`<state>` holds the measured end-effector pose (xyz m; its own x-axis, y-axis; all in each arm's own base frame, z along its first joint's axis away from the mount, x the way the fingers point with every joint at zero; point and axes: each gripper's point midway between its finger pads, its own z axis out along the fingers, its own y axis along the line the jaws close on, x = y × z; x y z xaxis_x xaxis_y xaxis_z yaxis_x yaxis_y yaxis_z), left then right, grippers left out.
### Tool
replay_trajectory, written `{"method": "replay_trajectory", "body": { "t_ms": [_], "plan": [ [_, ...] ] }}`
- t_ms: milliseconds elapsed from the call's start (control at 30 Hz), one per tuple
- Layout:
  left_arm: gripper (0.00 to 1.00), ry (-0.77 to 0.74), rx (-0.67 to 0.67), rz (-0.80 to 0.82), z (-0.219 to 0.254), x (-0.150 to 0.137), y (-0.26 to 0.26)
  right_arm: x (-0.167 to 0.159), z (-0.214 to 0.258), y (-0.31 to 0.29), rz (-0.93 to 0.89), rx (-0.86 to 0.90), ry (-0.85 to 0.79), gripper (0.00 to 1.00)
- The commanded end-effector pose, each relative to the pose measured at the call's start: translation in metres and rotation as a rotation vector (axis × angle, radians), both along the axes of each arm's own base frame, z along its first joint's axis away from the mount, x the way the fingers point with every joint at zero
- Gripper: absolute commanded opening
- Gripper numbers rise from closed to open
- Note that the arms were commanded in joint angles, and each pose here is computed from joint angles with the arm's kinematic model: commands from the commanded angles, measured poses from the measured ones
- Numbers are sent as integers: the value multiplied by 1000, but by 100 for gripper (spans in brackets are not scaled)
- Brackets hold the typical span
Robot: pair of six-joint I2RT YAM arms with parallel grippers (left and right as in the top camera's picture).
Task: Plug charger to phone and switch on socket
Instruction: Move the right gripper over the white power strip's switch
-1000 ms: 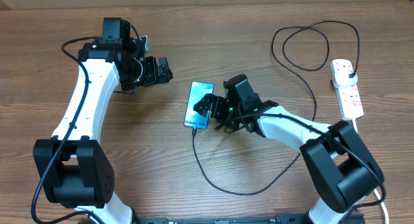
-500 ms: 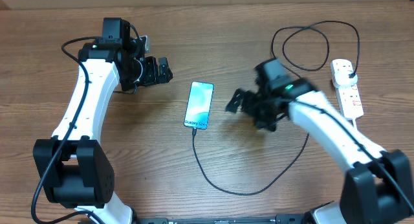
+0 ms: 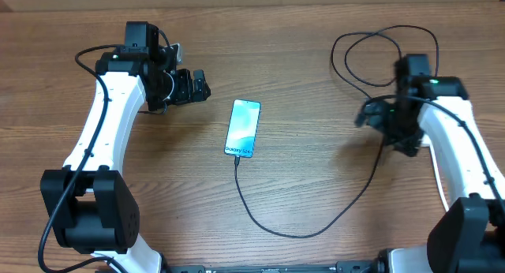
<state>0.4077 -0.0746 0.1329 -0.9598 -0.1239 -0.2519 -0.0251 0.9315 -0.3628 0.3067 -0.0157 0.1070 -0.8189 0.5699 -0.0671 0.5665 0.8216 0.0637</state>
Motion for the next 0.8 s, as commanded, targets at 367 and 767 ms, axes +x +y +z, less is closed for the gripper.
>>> {"method": "replay_trajectory", "body": {
  "t_ms": [367, 767],
  "plan": [
    [100, -39, 6, -4, 15, 0, 0, 28, 2, -148, -334, -252, -166, 100],
    [100, -39, 6, -4, 15, 0, 0, 55, -45, -190, -402, -290, -192, 100]
  ]
}}
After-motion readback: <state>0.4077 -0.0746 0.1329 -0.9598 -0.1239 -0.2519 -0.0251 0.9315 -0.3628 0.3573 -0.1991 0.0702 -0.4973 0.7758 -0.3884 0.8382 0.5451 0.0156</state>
